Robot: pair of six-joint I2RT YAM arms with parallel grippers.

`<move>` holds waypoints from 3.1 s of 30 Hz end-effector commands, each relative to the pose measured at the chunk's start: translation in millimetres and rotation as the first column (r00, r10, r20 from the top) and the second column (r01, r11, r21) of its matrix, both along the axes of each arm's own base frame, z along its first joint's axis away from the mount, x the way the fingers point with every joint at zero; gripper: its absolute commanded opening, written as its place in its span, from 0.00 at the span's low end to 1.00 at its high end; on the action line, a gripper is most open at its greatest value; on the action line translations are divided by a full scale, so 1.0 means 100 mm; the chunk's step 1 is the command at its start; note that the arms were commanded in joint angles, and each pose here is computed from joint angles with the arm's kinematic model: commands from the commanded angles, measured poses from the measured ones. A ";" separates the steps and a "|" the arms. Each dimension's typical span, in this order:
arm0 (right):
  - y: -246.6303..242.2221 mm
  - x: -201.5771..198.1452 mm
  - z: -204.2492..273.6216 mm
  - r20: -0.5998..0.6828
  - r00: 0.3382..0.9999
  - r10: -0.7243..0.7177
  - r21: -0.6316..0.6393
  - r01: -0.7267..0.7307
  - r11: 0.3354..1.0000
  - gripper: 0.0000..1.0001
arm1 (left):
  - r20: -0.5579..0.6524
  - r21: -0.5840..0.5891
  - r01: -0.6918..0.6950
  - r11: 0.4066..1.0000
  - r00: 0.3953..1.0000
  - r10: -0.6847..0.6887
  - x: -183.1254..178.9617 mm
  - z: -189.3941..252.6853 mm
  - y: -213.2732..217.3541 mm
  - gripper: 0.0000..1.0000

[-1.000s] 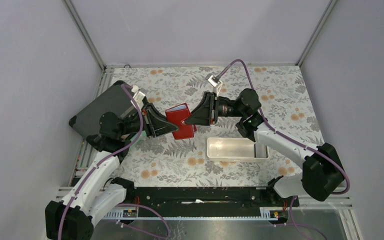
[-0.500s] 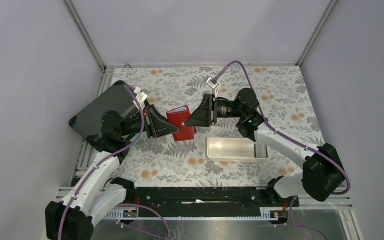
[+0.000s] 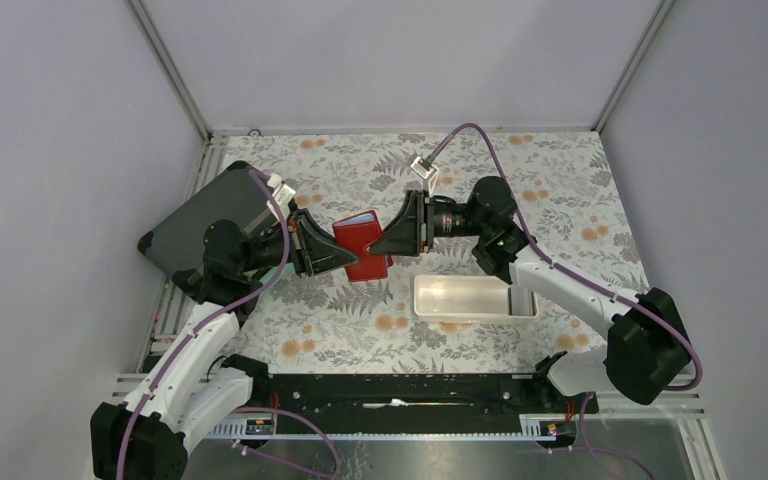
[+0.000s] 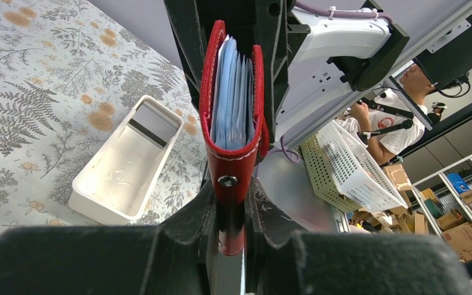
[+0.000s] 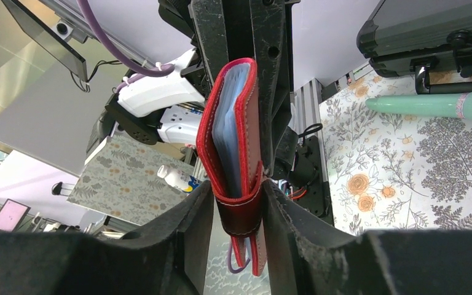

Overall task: Put the credit cards into the card holder
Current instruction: Close the card holder at the center of the board.

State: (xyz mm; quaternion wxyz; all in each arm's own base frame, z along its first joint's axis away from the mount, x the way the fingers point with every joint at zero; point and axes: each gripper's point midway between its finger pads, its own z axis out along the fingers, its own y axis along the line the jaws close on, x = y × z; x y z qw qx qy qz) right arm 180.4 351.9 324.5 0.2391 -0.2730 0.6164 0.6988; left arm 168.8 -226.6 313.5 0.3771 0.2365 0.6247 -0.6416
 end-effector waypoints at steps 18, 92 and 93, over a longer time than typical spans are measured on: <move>0.00 -0.01 0.28 0.054 0.997 -0.053 0.036 0.051 0.998 0.41 | 0.087 -0.017 -0.055 0.998 0.995 0.056 0.09 0.17 0.03 0.00; 0.53 -0.12 -0.09 0.002 1.000 0.018 -0.031 -0.018 0.999 0.37 | 0.014 -0.003 -0.117 0.993 0.993 0.117 0.27 0.03 0.03 0.00; 0.53 -0.12 -0.10 0.002 1.000 0.018 -0.031 -0.018 0.999 0.36 | 0.015 -0.003 -0.117 0.993 0.993 0.117 0.27 0.03 0.03 0.00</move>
